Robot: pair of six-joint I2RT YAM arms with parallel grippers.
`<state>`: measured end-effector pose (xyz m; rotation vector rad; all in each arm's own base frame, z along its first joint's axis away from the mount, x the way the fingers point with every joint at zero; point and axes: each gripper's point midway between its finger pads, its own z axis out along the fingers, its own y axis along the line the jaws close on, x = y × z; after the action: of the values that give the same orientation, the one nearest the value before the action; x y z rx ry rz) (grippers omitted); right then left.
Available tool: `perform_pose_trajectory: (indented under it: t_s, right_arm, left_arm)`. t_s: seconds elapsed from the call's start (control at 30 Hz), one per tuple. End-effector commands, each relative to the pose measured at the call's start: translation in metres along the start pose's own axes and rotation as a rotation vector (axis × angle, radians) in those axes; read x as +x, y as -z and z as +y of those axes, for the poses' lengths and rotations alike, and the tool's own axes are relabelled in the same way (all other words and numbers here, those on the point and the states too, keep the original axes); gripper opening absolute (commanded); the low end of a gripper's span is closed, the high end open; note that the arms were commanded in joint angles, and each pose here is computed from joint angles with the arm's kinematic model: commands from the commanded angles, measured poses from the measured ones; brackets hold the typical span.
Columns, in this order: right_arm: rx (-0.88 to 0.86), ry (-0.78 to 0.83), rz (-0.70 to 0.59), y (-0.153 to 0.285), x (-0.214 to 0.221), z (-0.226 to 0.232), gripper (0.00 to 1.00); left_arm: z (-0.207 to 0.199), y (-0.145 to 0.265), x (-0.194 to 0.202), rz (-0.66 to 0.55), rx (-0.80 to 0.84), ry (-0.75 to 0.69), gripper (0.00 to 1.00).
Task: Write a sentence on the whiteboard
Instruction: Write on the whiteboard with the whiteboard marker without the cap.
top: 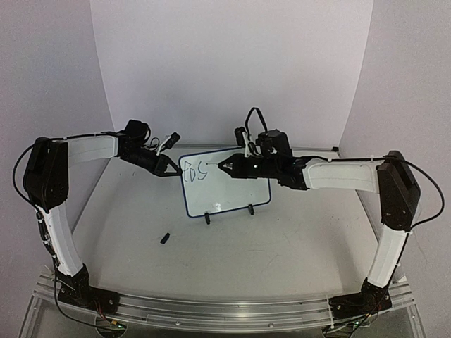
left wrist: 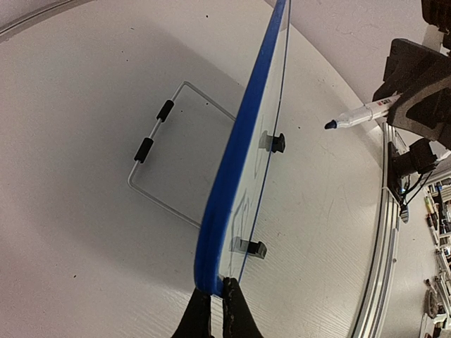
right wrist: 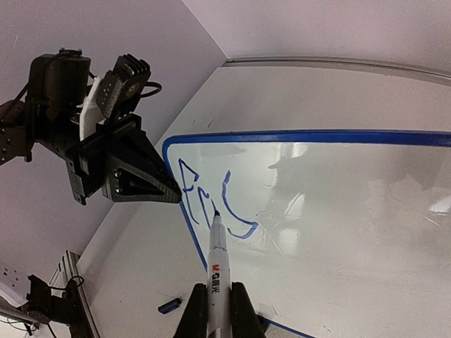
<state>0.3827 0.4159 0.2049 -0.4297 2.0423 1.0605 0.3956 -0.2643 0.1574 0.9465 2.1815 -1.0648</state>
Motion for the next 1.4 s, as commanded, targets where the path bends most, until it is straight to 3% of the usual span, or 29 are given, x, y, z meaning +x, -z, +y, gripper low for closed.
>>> perform_pose_trajectory:
  t_s: [0.0, 0.87, 1.37]
  right_arm:
    - [-0.008, 0.031, -0.033, -0.007, -0.014, 0.006, 0.0]
    - [0.089, 0.003, -0.028, -0.024, -0.007, -0.017, 0.0]
    - [0.113, -0.023, 0.048, -0.017, 0.035, -0.024, 0.0]
  left_arm:
    - [-0.007, 0.013, -0.015, -0.015, -0.057, -0.093, 0.0]
    - [-0.007, 0.014, -0.014, -0.01, -0.066, -0.098, 0.0]
    - [-0.007, 0.015, -0.015, -0.011, -0.068, -0.1, 0.0]
